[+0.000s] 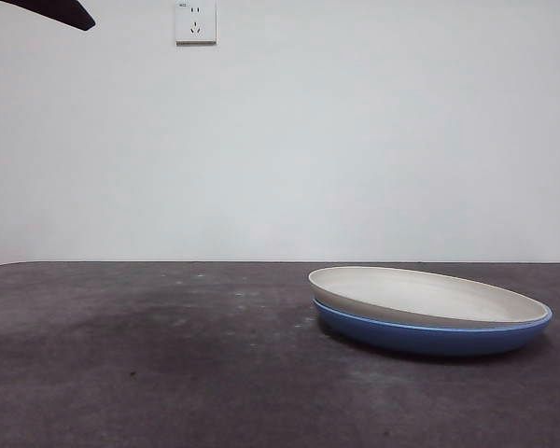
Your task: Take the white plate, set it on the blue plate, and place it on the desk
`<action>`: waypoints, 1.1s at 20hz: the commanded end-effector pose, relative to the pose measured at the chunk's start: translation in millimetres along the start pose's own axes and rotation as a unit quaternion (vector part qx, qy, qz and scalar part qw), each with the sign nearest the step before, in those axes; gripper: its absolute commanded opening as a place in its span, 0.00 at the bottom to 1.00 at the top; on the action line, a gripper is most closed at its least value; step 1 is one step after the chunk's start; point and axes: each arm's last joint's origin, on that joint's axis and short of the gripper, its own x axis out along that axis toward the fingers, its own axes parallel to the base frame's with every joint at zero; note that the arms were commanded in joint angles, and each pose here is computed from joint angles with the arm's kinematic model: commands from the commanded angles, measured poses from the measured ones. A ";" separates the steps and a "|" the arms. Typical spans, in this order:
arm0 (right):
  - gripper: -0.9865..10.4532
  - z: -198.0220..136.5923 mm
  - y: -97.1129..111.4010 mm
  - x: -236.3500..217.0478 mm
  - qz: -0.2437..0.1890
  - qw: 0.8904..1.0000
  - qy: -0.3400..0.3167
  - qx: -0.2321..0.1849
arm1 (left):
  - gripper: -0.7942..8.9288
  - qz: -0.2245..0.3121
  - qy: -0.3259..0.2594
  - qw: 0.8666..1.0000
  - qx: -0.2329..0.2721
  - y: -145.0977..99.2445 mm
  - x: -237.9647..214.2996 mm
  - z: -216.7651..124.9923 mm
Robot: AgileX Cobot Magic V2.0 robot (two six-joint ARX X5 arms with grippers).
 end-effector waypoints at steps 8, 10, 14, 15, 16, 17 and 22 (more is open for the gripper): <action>0.49 27.8 -26.7 92.0 -0.024 0.995 0.080 0.050 | 0.40 -0.005 -0.004 1.000 0.013 -1.0 0.5 3.0; 0.49 32.3 -35.5 122.3 -0.026 0.993 0.103 0.055 | 0.40 -0.005 -0.004 1.000 0.013 -0.9 0.6 2.9; 0.49 36.0 -50.7 174.7 -0.025 0.988 0.138 0.065 | 0.40 -0.005 -0.004 1.000 0.013 -1.0 0.5 3.1; 0.49 34.5 -54.4 186.8 -0.026 0.986 0.151 0.067 | 0.40 -0.005 -0.004 1.000 0.013 -1.0 0.5 3.0; 0.49 33.1 -56.8 194.6 -0.027 0.984 0.160 0.069 | 0.40 -0.005 -0.004 1.000 0.013 -1.0 0.5 3.0; 0.49 31.8 -59.2 202.4 -0.027 0.983 0.167 0.071 | 0.40 -0.005 -0.004 1.000 0.013 -1.0 0.5 3.1; 0.47 24.6 -68.9 233.8 -0.028 0.978 0.192 0.077 | 0.40 -0.005 -0.004 1.000 0.013 -1.0 0.5 3.0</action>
